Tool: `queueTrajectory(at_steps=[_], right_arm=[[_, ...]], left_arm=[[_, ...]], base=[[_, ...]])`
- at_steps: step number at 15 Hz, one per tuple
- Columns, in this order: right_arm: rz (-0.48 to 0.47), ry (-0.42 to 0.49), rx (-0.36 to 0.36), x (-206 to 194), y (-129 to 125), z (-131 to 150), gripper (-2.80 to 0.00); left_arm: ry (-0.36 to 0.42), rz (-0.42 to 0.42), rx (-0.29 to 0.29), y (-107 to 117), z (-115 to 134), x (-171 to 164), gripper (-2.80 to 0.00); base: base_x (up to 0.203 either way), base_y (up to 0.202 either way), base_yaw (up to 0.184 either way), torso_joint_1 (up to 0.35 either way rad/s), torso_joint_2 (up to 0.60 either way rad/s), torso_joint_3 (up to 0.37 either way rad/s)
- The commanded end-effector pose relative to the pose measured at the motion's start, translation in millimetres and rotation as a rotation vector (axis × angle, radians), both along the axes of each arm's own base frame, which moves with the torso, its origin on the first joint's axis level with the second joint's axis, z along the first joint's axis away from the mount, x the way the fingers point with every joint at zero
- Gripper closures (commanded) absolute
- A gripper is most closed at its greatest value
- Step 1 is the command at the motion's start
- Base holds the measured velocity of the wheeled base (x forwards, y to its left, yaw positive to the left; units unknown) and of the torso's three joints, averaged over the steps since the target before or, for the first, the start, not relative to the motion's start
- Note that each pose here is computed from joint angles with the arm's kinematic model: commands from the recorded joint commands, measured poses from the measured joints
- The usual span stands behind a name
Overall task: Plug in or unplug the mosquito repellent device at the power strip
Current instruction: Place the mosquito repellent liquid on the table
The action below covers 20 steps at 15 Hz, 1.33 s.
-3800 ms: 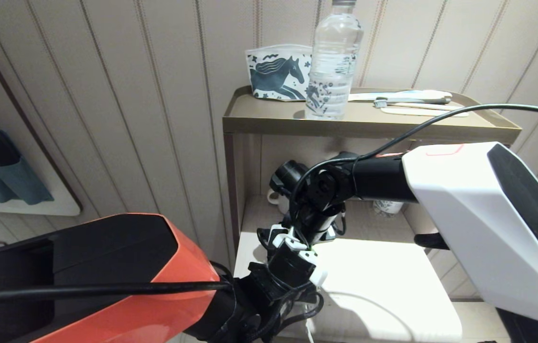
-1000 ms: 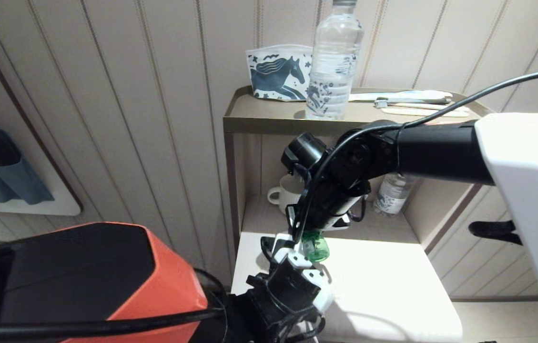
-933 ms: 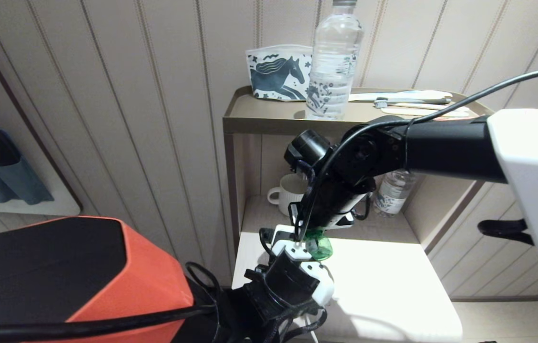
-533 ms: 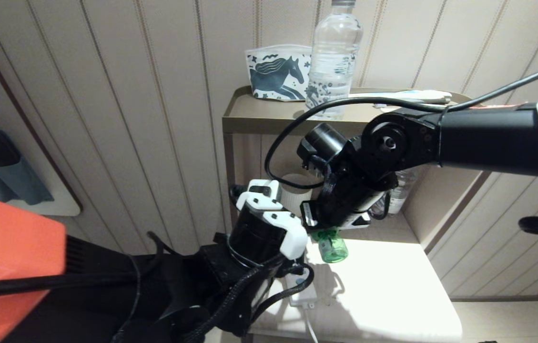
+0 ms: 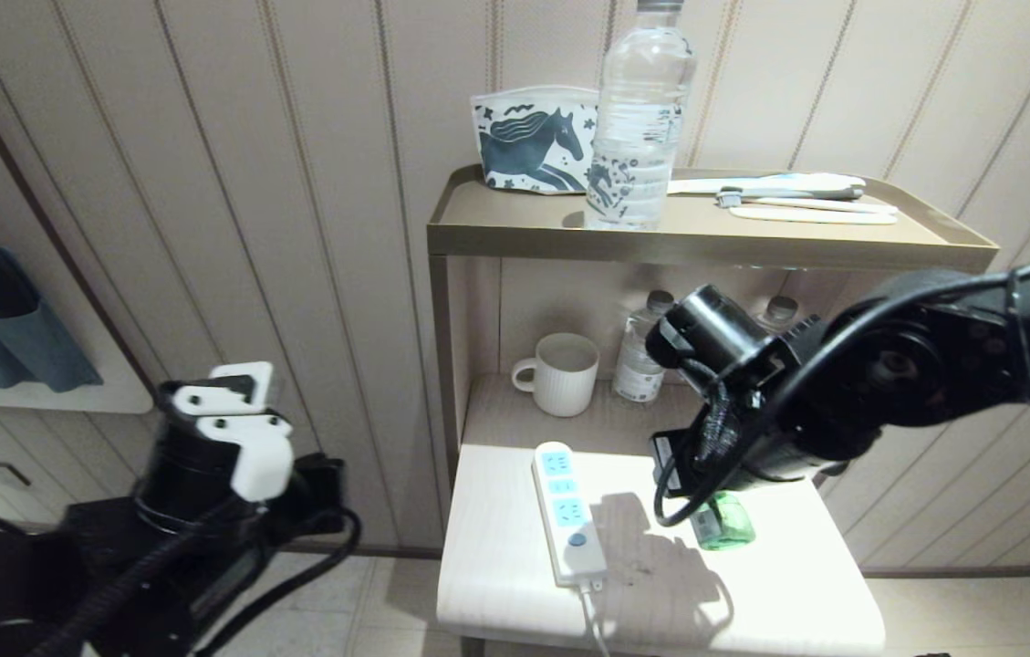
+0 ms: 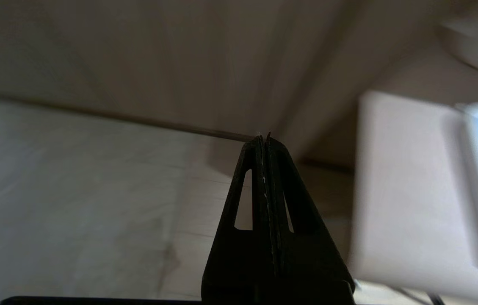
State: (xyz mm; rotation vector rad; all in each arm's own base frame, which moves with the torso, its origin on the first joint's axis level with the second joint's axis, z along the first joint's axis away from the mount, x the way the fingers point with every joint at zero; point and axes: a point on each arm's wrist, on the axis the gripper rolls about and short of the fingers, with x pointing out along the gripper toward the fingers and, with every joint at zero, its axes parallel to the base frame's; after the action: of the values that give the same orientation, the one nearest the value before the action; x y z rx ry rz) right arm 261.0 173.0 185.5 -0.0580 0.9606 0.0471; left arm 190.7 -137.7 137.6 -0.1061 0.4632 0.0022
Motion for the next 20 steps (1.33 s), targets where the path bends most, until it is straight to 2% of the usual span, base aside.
queueTrajectory(at_steps=[1,3,5,6,7,10,12,14,16,18,20], right_arm=[[-0.015,-0.087,0.028,-18,-14,2,0.00],[-0.023,-0.147,0.023,-27,-27,-13,0.00],[-0.033,-0.204,0.021,-36,-42,-25,0.00],[-0.039,-0.233,0.023,-36,-45,-24,0.00],[-0.052,-0.229,0.020,-36,-49,-26,0.00],[-0.077,-0.221,0.012,-36,-57,-31,0.00],[-0.073,-0.219,0.014,-36,-56,-32,0.00],[-0.074,-0.204,0.011,-35,-56,-36,0.00],[-0.074,-0.208,0.015,-33,-55,-40,0.00],[-0.079,-0.216,0.016,-27,-54,-48,0.00],[-0.091,-0.227,0.017,-16,-52,-63,0.00]], left_arm=[[-0.063,0.180,-0.039,55,17,-15,0.00],[-0.074,0.277,-0.031,87,22,-41,0.00],[-0.116,0.324,-0.043,110,28,-82,0.00],[-0.099,0.347,-0.028,118,24,-97,0.00],[-0.077,0.355,-0.014,124,20,-111,0.00],[-0.089,0.373,-0.013,142,12,-164,0.00],[-0.079,0.409,0.027,151,2,-190,0.00],[-0.111,0.481,0.078,153,-5,-210,0.00],[-0.104,0.539,0.106,151,-18,-218,0.00],[-0.119,0.516,0.103,150,-20,-221,0.00],[-0.188,0.470,0.090,148,-28,-232,0.00]], base=[[0.000,0.000,0.000,0.000,0.00,0.000],[0.000,0.000,0.000,0.000,0.00,0.000],[0.000,0.000,0.000,0.000,0.00,0.000],[0.000,0.000,0.000,0.000,0.00,0.000],[0.000,0.000,0.000,0.000,0.00,0.000],[0.000,0.000,0.000,0.000,0.00,0.000],[0.000,0.000,0.000,0.000,0.00,0.000],[0.000,0.000,0.000,0.000,0.00,0.000],[0.000,0.000,0.000,0.000,0.00,0.000],[0.000,0.000,0.000,0.000,0.00,0.000],[0.000,0.000,0.000,0.000,0.00,0.000]])
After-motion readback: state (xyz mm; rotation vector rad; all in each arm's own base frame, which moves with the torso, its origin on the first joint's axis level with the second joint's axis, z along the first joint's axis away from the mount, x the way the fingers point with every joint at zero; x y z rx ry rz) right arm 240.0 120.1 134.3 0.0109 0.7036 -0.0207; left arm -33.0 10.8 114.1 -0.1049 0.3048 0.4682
